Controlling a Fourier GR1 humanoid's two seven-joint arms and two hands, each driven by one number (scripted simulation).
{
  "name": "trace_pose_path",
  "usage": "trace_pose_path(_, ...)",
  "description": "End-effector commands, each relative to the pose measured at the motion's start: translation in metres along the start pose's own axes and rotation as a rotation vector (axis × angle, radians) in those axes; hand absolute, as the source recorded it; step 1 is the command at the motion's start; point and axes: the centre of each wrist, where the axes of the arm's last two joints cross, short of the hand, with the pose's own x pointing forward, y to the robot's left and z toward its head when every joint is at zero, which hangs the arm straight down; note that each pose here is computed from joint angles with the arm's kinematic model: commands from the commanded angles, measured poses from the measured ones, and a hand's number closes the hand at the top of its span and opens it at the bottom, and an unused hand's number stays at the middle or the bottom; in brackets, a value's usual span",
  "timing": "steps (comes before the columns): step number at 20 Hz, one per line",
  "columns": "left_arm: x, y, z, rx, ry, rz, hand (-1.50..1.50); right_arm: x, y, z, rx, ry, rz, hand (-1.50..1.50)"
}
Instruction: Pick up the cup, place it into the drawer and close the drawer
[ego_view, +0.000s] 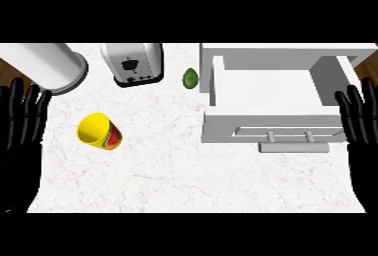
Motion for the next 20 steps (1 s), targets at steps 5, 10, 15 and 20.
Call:
trace_pose_path(5,-0.008,0.016,-0.019,-0.369,-0.009,0.179,-1.50,-0.006,0.004,-0.005,-0.029,-0.022,0.031,-1.50)
trace_pose_path(10,-0.029,0.046,-0.004,-0.374,0.180,0.400,-1.50,-0.003,-0.006,-0.008,0.089,0.053,0.119,-1.50)
trace_pose_path(15,-0.049,0.078,-0.019,-0.348,0.236,0.427,-1.50,-0.011,0.006,-0.011,0.077,0.036,0.120,-1.50)
trace_pose_path(20,-0.086,0.073,0.014,-0.321,0.276,0.368,-1.50,-0.020,0.015,-0.010,0.092,0.044,0.121,-1.50)
